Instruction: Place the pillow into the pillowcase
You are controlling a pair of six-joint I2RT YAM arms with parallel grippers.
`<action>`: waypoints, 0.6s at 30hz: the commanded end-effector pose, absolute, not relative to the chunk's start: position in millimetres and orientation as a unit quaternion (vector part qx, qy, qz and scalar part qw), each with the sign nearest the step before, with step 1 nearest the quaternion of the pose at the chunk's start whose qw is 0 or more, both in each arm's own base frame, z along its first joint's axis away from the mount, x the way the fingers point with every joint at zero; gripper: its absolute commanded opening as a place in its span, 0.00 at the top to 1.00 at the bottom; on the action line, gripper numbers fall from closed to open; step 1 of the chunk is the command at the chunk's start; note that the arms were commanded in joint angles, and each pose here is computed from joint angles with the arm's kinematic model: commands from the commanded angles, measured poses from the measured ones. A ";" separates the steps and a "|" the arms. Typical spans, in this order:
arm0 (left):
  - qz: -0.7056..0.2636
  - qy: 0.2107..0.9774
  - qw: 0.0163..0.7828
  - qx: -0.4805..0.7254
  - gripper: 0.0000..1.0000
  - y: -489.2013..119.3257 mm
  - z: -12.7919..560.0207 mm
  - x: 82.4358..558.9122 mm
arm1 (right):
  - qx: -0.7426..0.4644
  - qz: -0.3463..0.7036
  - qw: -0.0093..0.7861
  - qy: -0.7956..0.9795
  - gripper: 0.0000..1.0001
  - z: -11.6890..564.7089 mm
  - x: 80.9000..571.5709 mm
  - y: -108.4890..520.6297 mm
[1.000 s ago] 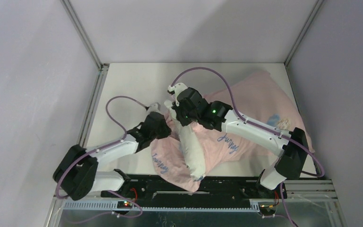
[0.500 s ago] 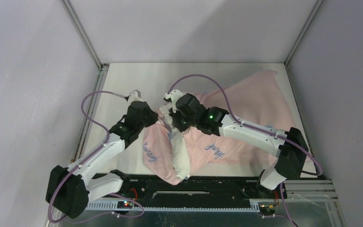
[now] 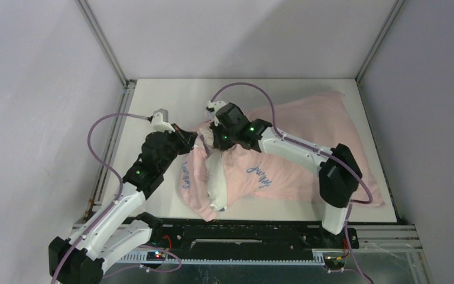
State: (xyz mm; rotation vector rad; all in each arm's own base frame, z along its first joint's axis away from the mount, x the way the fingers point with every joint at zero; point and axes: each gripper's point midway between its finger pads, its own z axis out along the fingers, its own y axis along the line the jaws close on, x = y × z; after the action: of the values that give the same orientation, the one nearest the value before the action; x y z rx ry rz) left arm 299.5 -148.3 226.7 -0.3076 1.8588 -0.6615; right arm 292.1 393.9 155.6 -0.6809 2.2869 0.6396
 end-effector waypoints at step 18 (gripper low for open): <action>-0.377 0.794 0.472 -0.076 1.00 -178.9 186.3 254.6 | -0.128 0.144 0.411 0.891 0.83 207.9 389.7 364.0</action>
State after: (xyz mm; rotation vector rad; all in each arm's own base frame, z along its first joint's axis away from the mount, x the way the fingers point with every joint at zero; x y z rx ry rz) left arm 257.7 -170.2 196.6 -0.1901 1.8980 -0.8676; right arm 365.0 376.0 157.1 -0.3529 2.3898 0.4225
